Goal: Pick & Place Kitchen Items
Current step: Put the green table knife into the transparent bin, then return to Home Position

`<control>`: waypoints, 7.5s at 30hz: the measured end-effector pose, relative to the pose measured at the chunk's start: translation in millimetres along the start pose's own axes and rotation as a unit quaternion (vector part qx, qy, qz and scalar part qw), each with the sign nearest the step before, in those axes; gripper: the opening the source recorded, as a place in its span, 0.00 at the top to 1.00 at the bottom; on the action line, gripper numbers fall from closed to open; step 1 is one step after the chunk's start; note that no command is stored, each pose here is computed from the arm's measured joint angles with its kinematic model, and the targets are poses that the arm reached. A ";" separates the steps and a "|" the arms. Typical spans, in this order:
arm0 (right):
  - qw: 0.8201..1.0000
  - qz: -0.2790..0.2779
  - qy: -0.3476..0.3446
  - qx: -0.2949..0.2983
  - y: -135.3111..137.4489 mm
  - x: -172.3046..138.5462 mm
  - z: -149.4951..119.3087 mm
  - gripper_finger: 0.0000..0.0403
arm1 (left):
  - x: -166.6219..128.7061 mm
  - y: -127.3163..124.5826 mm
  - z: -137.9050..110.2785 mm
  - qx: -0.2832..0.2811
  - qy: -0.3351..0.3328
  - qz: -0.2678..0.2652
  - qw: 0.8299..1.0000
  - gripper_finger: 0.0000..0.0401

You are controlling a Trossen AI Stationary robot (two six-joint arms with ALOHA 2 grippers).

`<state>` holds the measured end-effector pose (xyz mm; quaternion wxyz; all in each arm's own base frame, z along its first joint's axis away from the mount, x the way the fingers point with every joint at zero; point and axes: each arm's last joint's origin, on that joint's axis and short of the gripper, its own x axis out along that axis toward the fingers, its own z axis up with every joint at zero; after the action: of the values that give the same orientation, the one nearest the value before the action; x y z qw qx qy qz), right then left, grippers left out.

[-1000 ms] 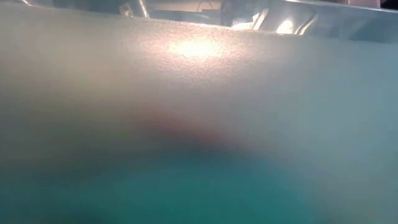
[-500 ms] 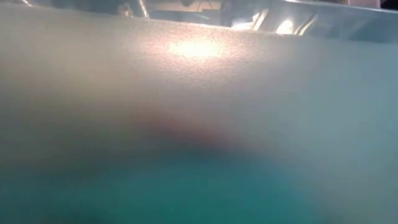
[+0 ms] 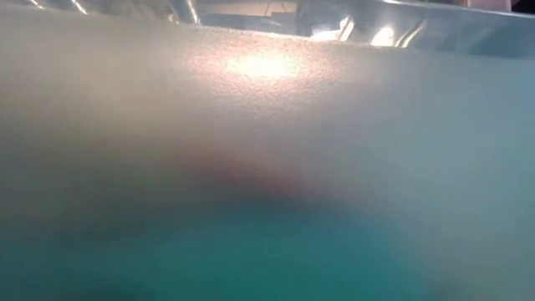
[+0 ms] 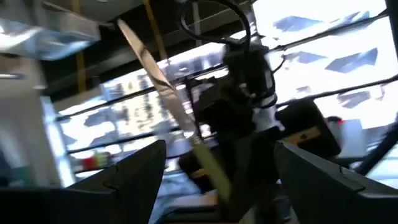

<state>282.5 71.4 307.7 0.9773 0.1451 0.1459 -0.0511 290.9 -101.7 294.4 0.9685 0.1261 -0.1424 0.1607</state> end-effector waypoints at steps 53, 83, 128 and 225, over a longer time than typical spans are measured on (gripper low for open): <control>0.656 -0.328 0.478 0.483 125.4 -125.8 -146.9 0.93 | -41.9 -7.5 50.4 0.103 0.006 0.086 0.991 0.26; 0.611 -0.309 0.547 0.481 65.0 -93.7 -223.5 0.93 | -42.8 -8.3 50.6 0.114 0.010 0.086 0.990 0.26; 0.964 -0.112 0.241 0.000 94.2 -72.5 37.8 0.51 | -42.8 -6.6 48.9 0.110 0.036 0.111 0.987 0.26; 0.992 -0.076 -0.063 -0.077 -146.9 -106.6 -165.7 0.51 | -13.2 43.7 -18.9 0.030 0.153 -0.090 0.984 0.26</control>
<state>115.3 -13.0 148.6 0.9860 0.0548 0.0986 -0.1232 268.1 -59.8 281.3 0.9852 0.1413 0.0242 0.0942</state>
